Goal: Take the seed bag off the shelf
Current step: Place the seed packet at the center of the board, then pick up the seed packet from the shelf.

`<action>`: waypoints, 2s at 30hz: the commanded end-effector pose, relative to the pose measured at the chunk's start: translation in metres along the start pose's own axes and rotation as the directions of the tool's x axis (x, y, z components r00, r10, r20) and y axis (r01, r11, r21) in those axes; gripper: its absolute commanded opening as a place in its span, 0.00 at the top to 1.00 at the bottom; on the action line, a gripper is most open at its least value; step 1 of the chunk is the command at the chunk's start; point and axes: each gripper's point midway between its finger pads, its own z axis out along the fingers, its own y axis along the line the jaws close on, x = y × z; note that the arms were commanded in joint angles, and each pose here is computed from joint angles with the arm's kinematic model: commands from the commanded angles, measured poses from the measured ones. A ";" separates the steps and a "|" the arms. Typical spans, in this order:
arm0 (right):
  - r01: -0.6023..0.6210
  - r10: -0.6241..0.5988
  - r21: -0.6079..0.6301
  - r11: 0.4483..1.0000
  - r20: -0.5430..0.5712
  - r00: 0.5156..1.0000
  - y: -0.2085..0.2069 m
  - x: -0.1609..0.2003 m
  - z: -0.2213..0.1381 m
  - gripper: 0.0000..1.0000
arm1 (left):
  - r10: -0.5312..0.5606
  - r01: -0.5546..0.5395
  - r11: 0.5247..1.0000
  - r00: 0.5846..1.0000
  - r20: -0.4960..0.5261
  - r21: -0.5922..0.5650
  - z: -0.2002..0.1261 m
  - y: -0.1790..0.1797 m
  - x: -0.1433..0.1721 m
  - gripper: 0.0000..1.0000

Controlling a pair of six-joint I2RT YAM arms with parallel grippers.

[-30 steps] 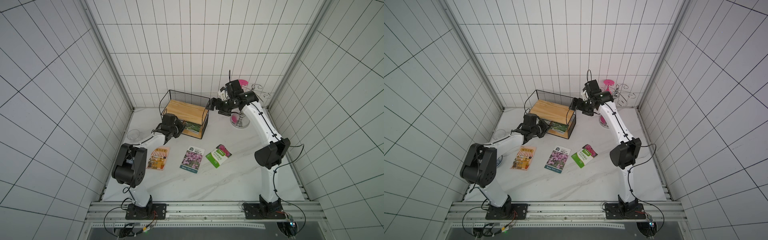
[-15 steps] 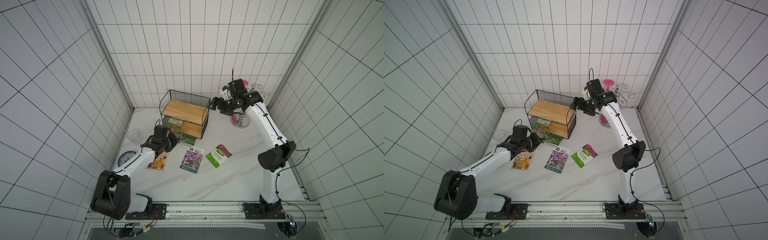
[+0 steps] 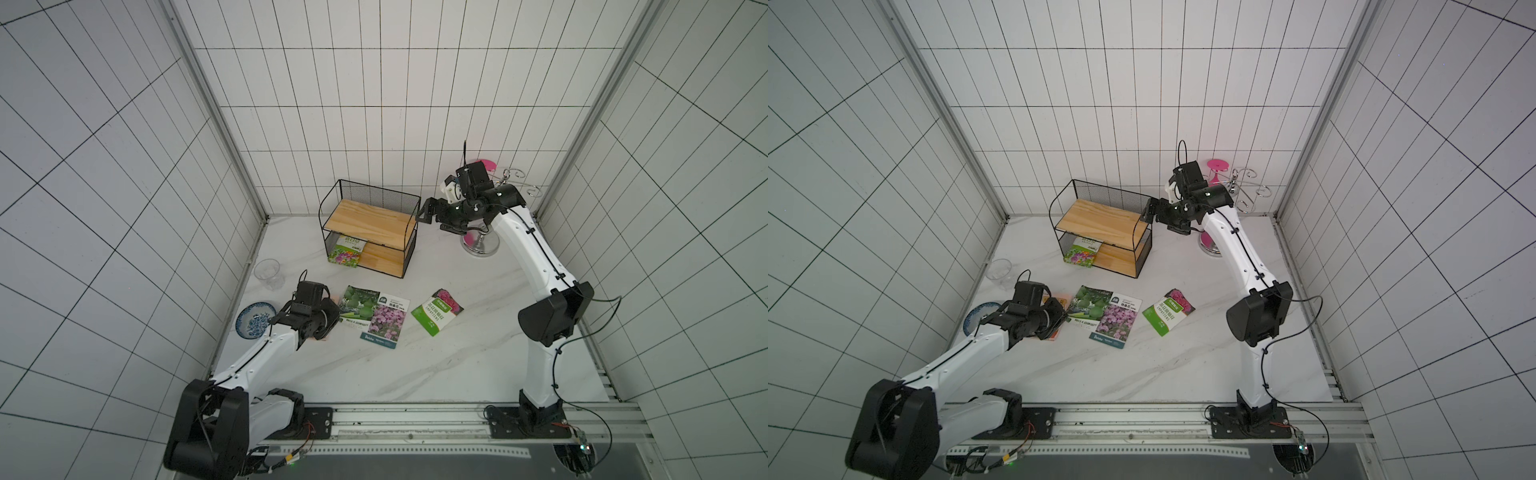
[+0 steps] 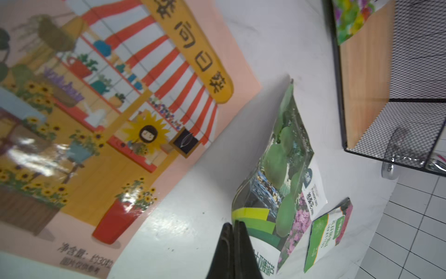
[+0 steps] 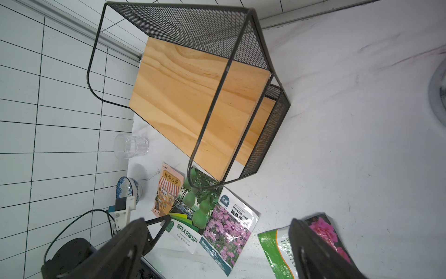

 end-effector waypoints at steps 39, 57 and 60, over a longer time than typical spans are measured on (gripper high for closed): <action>-0.022 0.025 -0.066 0.998 0.044 0.999 0.017 -0.015 -0.009 0.03 | -0.027 0.013 0.996 0.988 0.151 0.088 0.035 -0.128 -0.122 0.16; -0.033 0.036 -0.091 0.995 0.035 0.999 0.022 -0.015 0.001 0.04 | -0.092 0.070 0.983 0.988 0.124 0.172 0.133 -0.164 -0.164 0.16; -0.033 0.036 -0.092 0.995 0.035 0.999 0.021 -0.017 0.002 0.04 | -0.105 0.083 0.981 0.987 0.121 0.173 0.138 -0.161 -0.163 0.16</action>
